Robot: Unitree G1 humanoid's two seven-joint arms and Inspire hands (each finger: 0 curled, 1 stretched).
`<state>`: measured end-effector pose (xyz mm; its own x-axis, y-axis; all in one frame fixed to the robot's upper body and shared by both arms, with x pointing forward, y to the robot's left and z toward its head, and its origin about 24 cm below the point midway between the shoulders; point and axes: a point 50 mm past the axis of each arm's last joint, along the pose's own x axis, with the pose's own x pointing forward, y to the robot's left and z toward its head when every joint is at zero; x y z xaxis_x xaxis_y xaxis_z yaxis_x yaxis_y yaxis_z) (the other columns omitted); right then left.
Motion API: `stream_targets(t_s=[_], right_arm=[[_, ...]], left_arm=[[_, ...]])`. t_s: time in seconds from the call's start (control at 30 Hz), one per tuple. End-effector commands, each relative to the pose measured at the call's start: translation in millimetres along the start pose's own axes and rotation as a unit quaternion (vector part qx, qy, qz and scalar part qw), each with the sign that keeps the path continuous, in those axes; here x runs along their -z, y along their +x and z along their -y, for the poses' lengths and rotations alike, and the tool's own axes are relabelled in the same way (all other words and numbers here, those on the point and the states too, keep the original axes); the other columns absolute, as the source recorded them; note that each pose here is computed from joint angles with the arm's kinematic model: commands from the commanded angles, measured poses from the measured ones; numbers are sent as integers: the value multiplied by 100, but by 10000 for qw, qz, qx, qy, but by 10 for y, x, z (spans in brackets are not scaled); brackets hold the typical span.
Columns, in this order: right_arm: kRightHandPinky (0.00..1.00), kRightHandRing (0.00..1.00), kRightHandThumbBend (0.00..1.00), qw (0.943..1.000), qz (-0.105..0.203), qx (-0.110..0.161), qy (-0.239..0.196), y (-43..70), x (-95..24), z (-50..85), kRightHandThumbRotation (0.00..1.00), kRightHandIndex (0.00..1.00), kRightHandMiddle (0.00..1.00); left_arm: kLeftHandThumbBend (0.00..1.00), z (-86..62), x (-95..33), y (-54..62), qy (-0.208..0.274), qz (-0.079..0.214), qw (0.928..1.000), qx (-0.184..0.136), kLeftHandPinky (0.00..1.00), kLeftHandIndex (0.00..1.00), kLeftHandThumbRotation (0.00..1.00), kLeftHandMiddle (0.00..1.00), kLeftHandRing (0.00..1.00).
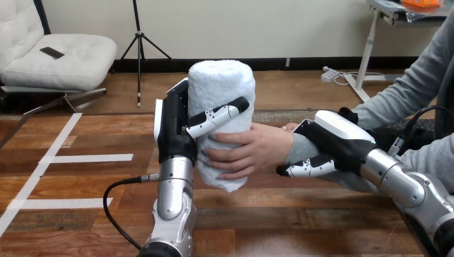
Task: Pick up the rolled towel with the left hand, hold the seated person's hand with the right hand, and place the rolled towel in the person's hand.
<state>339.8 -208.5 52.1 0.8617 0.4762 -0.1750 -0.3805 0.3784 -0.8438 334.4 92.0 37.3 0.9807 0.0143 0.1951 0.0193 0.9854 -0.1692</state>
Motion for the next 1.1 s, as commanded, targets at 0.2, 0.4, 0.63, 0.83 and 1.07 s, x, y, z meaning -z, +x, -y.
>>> stream_targets(t_s=[0.2,0.4,0.63,0.83,1.07], right_arm=[[13,17,56,9962,604,621,-128,173,-273,379,38,23,22],[13,17,56,9963,584,614,-146,168,-265,376,38,23,22],[16,19,58,9969,492,586,-195,162,-245,378,39,25,24],[22,25,63,9973,438,540,-214,150,-227,388,44,32,30],[30,34,71,9986,345,381,-81,142,-207,406,53,41,39]], left_arm=[[73,446,-296,194,-376,542,9961,579,35,43,0,41,39],[73,423,-260,195,-315,384,9956,795,38,45,1,45,42],[91,369,-211,201,138,179,9934,1121,61,69,35,69,67],[98,318,-200,202,374,141,9926,1143,83,85,62,86,85],[100,250,-201,209,467,113,9924,1135,95,93,76,95,95]])
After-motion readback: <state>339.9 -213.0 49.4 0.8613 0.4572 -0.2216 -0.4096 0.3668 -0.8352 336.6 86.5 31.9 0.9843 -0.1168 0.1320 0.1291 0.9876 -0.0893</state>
